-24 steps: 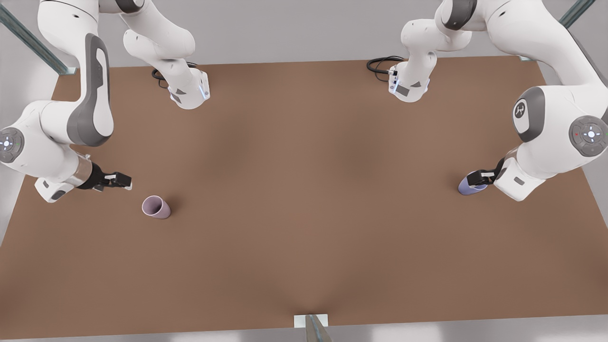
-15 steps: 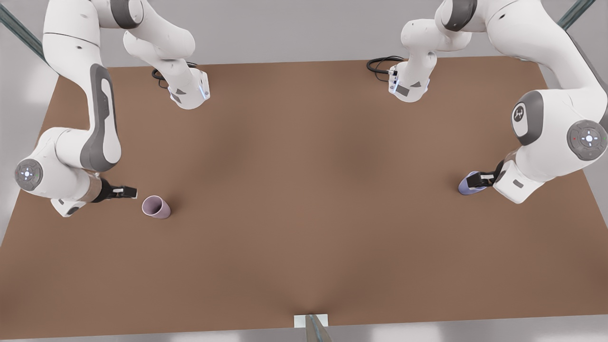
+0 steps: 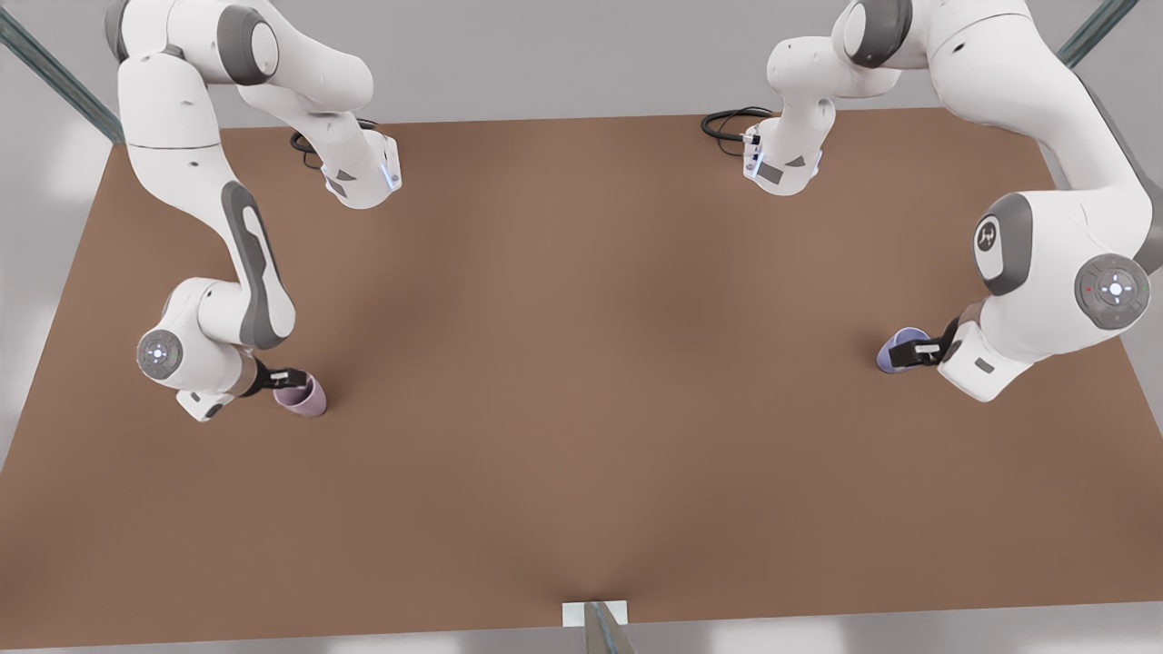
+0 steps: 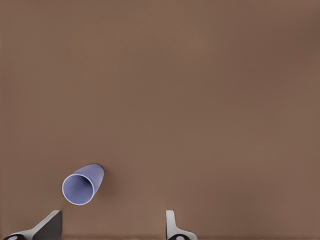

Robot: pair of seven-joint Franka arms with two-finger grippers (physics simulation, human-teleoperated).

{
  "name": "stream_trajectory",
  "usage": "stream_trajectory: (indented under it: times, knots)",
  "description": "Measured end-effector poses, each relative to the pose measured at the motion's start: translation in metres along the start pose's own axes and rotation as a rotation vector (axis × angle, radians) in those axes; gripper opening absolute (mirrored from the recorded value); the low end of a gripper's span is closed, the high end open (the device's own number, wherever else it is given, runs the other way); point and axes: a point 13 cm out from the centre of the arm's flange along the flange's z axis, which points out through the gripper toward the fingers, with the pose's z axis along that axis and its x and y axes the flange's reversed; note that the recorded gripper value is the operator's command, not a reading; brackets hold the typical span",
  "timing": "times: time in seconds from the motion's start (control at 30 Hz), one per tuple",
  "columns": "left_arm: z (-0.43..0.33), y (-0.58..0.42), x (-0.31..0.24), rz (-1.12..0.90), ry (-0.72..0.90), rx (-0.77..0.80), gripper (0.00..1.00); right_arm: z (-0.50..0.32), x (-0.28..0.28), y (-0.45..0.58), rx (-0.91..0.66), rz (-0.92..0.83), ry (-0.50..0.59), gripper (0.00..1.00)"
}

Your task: Stack the cups, with the pink cup at the bottom and the purple cup at the top

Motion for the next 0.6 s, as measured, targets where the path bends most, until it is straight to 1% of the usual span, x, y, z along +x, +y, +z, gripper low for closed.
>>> stream_trajectory:
  times: [0.1, 0.17, 0.2, 0.23, 0.27, 0.3, 0.33, 0.6]
  knots:
    - [0.001, 0.001, 0.000, -0.003, 0.002, 0.000, 1.00, 0.005, -0.005, -0.003, 0.008, -0.007, -0.025, 0.99]
    - [0.003, 0.001, -0.001, -0.003, 0.005, -0.001, 1.00, 0.014, -0.004, -0.005, 0.012, -0.011, -0.034, 0.93]
    - [0.004, 0.001, -0.001, -0.003, 0.006, -0.001, 1.00, 0.016, -0.005, -0.007, 0.015, -0.013, -0.041, 0.86]
    - [0.004, 0.001, -0.001, -0.003, 0.007, -0.001, 1.00, 0.017, -0.007, -0.007, 0.017, -0.015, -0.049, 0.62]
    - [0.004, 0.001, -0.001, -0.003, 0.007, -0.002, 1.00, 0.017, -0.009, -0.008, 0.018, -0.019, -0.058, 0.52]
    - [0.005, 0.001, -0.001, -0.003, 0.007, -0.002, 1.00, 0.016, -0.011, -0.008, 0.019, -0.023, -0.067, 0.35]
    - [0.005, 0.001, -0.001, -0.004, 0.007, -0.002, 1.00, 0.016, -0.013, -0.008, 0.018, -0.027, -0.075, 0.22]
    - [0.005, 0.001, -0.001, -0.004, 0.008, -0.002, 1.00, 0.007, -0.021, -0.003, 0.026, -0.082, -0.104, 0.21]
